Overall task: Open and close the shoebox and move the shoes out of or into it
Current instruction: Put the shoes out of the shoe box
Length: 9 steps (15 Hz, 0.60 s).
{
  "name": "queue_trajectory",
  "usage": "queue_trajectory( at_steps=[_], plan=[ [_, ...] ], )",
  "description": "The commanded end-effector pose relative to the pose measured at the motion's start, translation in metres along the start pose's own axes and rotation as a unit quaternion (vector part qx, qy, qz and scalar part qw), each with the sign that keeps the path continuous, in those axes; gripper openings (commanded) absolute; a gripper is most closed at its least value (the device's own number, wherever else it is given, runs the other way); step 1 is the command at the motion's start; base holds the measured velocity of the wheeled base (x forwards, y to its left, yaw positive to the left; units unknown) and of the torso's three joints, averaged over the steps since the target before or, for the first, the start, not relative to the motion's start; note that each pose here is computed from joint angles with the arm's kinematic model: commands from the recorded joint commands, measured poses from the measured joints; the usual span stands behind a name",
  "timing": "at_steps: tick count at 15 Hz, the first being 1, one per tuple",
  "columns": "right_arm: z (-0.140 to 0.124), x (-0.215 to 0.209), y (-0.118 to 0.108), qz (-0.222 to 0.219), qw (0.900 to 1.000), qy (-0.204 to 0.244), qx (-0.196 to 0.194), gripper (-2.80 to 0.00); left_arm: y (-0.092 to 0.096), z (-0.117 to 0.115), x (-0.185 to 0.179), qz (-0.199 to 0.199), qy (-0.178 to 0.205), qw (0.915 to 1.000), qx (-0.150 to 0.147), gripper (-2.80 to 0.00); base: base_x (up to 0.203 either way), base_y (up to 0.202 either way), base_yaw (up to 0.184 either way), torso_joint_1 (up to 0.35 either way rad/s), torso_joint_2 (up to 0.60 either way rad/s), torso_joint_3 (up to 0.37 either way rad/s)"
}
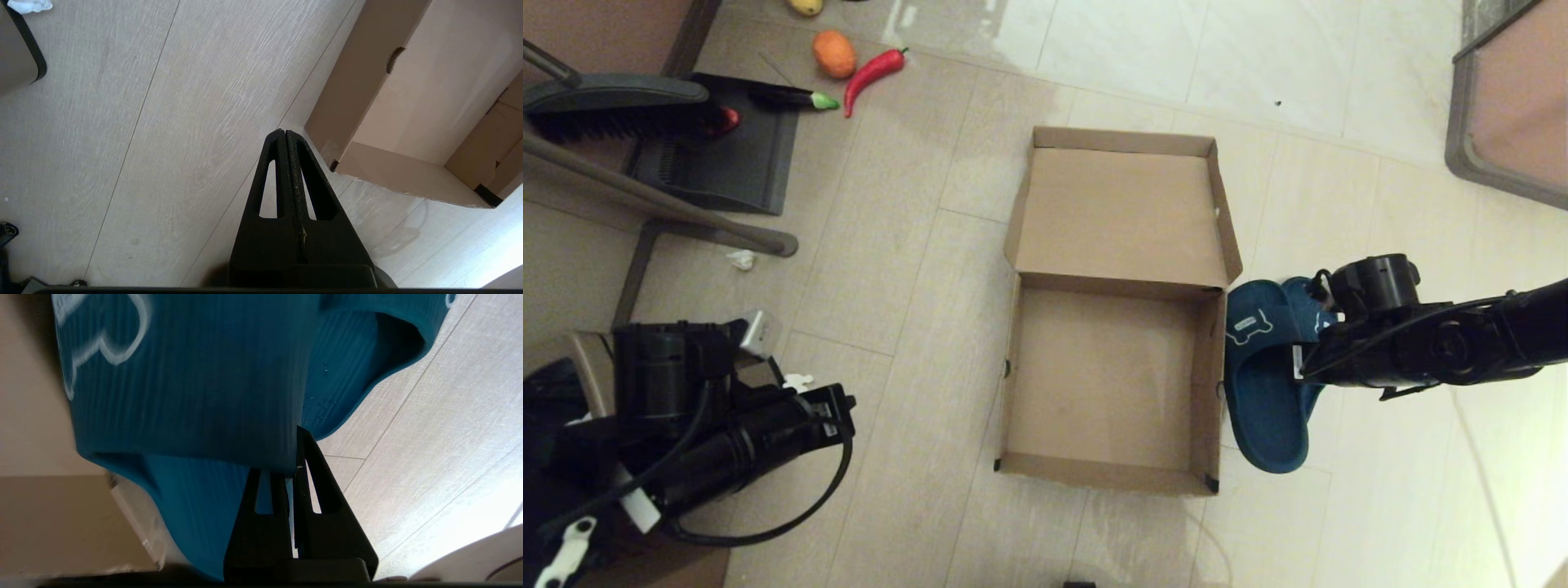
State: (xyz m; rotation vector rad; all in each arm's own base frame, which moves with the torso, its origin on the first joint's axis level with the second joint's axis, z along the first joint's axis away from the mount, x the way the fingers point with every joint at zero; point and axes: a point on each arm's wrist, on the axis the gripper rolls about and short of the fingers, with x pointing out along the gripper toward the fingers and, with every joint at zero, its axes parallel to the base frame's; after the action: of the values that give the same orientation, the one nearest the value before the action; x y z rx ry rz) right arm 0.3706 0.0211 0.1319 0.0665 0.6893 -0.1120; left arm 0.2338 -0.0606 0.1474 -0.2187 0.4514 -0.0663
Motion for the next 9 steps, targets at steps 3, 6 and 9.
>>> queue_trajectory(
  at_steps=[3, 6, 9],
  plan=[
    [-0.008, 0.028, 0.005, -0.019, 1.000, 0.021, -0.002, -2.80, 0.001, -0.003, -0.003, 0.000, 0.002, 1.0000, -0.001, -2.80, 0.000, 0.000, 0.000, 0.000, 0.00, 0.000],
    [0.005, 0.055, 0.010, -0.048, 0.998, -0.017, 0.032, -2.80, 0.001, -0.003, -0.002, 0.000, 0.002, 1.0000, -0.001, -2.80, 0.000, 0.000, 0.000, 0.000, 0.00, 0.000],
    [0.004, 0.062, 0.025, -0.043, 0.997, -0.009, 0.057, -2.80, 0.003, -0.004, -0.002, 0.003, 0.005, 1.0000, -0.002, -2.80, 0.000, 0.000, 0.000, 0.000, 0.00, 0.000]
  ],
)
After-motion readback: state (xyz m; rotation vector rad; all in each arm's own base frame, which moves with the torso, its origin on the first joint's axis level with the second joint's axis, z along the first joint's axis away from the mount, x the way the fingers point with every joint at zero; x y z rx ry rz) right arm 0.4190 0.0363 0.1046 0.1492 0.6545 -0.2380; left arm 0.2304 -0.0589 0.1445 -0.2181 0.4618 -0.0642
